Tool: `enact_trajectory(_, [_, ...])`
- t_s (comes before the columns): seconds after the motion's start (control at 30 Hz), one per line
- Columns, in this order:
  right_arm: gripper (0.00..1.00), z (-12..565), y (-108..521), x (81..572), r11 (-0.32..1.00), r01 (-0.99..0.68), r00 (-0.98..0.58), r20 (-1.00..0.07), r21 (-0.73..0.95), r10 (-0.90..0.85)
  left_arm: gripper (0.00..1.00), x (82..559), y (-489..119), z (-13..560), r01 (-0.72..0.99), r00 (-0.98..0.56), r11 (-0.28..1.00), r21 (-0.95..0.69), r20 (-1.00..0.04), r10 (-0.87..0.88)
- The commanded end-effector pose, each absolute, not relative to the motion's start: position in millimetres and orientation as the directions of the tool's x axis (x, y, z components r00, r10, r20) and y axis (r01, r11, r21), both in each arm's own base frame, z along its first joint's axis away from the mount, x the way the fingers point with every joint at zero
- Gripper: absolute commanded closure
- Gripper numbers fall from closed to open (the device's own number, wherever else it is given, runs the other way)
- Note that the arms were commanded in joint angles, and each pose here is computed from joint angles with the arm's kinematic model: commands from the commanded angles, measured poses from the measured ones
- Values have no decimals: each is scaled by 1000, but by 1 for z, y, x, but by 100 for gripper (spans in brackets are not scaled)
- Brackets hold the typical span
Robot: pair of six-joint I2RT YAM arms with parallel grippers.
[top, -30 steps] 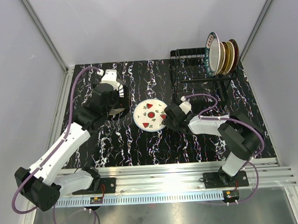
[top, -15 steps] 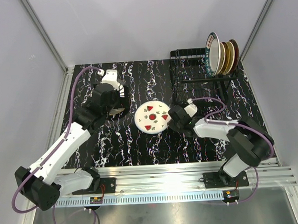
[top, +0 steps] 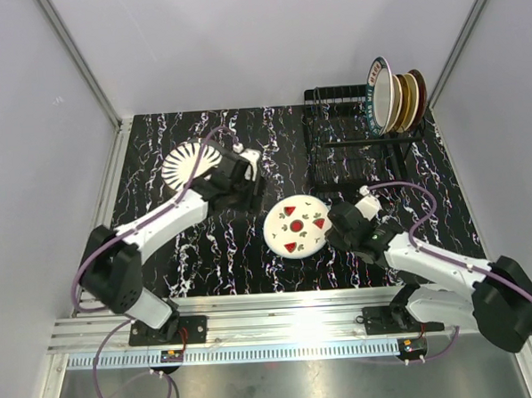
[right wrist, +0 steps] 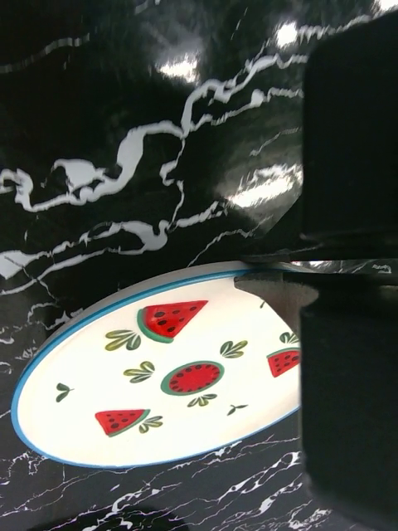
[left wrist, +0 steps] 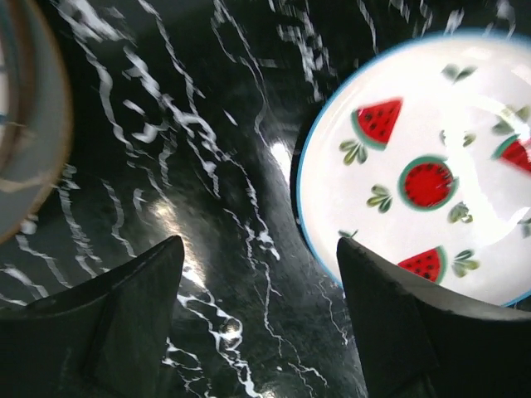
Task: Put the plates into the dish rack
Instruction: Grab a plate with the right arm
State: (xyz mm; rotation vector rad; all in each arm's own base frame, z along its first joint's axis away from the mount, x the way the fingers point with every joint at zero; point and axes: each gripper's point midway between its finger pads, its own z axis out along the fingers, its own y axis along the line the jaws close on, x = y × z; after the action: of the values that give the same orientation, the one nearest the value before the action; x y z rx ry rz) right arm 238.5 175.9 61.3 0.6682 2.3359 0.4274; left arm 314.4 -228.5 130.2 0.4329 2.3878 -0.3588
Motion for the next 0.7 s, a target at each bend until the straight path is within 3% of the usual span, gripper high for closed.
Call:
enact_trajectory(0.0, [100, 89, 165, 248, 791, 334, -559, -569, 512, 604, 26, 300, -256, 115, 466, -753, 866, -183, -595, 280])
enact_trajectory(0.33, [100, 87, 165, 241, 786, 307, -569, -558, 537, 604, 33, 270, -297, 71, 526, -800, 788, -318, -498, 334])
enact_trajectory(0.5, [100, 88, 163, 239, 787, 293, -567, -564, 543, 600, 64, 275, -292, 51, 506, -816, 815, -281, -464, 346])
enact_trajectory(0.67, [100, 90, 161, 236, 788, 284, -566, -568, 547, 598, 74, 281, -288, 38, 479, -829, 843, -244, -440, 344])
